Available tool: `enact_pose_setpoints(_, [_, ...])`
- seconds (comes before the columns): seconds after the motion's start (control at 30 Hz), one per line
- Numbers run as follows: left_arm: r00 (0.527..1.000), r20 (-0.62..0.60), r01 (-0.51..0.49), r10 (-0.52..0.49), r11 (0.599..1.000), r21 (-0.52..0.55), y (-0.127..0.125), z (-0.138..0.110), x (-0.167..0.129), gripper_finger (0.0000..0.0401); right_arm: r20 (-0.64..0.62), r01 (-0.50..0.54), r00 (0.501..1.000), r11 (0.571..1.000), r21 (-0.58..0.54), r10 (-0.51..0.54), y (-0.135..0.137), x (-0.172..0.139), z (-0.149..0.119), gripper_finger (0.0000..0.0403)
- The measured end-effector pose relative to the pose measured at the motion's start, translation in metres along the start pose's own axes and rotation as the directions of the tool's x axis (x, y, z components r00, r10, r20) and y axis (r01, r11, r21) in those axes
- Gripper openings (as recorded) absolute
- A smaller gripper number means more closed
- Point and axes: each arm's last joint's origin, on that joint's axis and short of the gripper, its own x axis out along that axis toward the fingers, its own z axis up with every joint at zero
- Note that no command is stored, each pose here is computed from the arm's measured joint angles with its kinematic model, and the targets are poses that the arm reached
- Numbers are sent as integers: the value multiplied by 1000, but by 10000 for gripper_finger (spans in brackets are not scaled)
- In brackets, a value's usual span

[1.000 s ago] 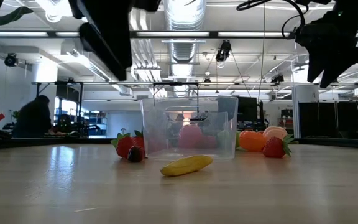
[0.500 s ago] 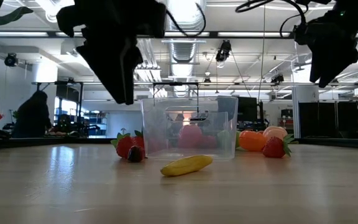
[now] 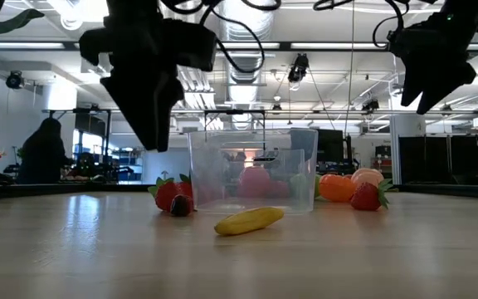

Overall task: Pick and placing Produce into tupperware
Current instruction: Put the pink peach into the transparent bin

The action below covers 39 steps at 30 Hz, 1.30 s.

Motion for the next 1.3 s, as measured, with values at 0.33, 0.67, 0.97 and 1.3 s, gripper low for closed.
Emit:
enact_pose_setpoints(0.33, [999,34,3,-5,998,62,6,-2,-11,209,-59,-45,997,999,-29,43,1,7,-5,292])
enact_pose_setpoints(0.67, [1000,14,-2,2,998,57,9,-10,-9,209,-10,-228,972,939,-256,233,13,46,-15,292])
enact_pose_setpoints(0.97, [999,34,-33,32,999,24,12,-10,-12,209,-41,-211,977,933,-291,208,16,85,-30,292])
enact_pose_setpoints(1.3, [998,29,-56,55,998,22,13,-12,-10,209,-33,-156,987,922,-354,154,29,119,-31,293])
